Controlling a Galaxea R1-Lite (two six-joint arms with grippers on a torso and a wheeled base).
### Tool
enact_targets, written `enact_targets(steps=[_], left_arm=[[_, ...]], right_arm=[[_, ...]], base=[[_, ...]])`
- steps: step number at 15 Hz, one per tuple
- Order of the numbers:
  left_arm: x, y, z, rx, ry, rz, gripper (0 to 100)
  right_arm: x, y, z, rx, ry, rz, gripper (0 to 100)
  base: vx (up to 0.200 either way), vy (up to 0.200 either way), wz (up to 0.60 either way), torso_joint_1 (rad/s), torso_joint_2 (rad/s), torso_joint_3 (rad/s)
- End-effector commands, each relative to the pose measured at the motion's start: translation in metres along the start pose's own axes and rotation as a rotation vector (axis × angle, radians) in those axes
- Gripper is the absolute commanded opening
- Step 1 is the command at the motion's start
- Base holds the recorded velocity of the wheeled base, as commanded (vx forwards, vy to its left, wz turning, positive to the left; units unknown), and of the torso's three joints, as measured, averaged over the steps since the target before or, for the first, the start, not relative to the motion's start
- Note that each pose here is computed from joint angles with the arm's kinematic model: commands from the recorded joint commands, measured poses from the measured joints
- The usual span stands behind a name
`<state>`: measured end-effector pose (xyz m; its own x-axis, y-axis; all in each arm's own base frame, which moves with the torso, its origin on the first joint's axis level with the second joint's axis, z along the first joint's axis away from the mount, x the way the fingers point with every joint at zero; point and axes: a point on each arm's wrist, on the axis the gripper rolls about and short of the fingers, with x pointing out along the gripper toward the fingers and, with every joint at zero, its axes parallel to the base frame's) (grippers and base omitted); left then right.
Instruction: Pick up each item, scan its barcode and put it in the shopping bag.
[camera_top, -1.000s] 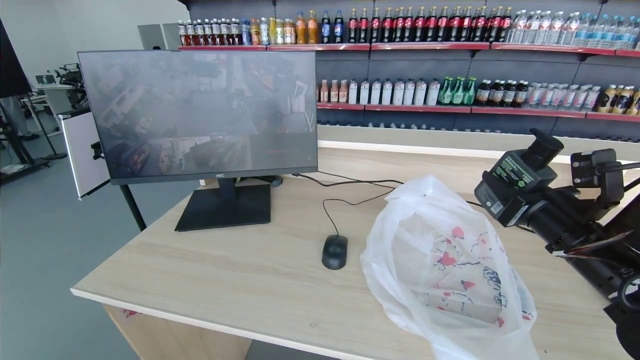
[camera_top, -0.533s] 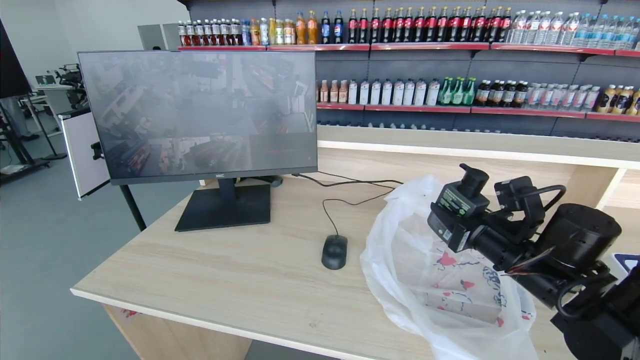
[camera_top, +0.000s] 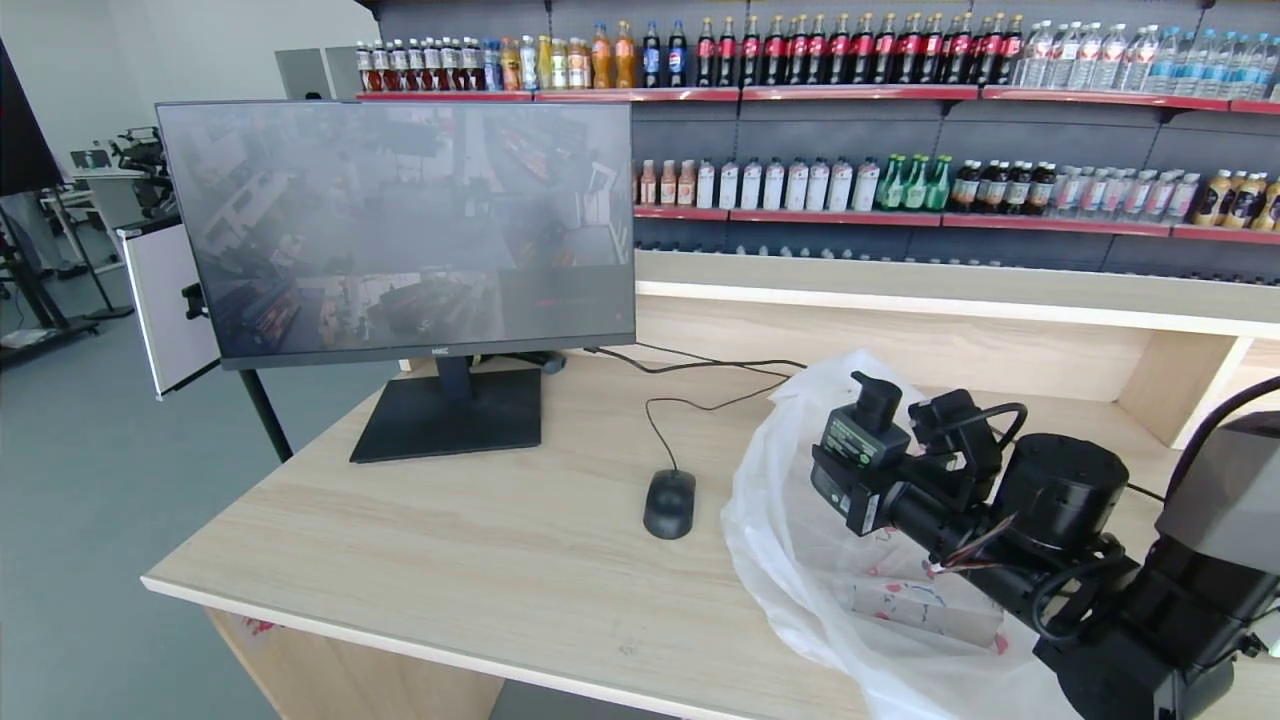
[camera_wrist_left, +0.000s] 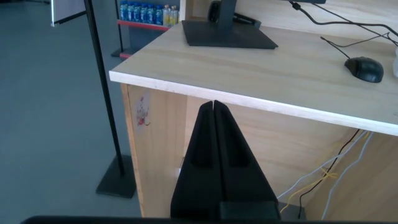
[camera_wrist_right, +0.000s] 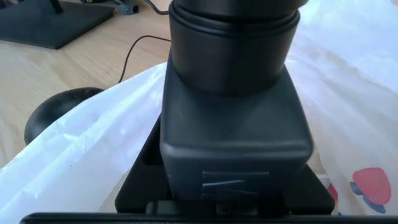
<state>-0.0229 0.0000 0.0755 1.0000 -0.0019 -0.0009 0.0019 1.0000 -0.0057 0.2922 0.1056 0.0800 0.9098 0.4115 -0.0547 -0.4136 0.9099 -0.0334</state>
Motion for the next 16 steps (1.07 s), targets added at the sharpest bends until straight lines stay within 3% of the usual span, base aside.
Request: enact_targets(steps=[1,16], left_arm=[[0.000,0.000,0.000,0.000,0.001,0.000,0],[0.000,0.000,0.000,0.000,-0.001,0.000,0]], right_arm=[[0.003,0.001,-0.006,0.001,0.017,0.004,0],[0.003,0.004,-0.025,0.005,0.089,0.014,0]], base=[[0.000,0.000,0.00,0.000,0.00,0.000],[0.000,0.000,0.00,0.000,0.00,0.000]])
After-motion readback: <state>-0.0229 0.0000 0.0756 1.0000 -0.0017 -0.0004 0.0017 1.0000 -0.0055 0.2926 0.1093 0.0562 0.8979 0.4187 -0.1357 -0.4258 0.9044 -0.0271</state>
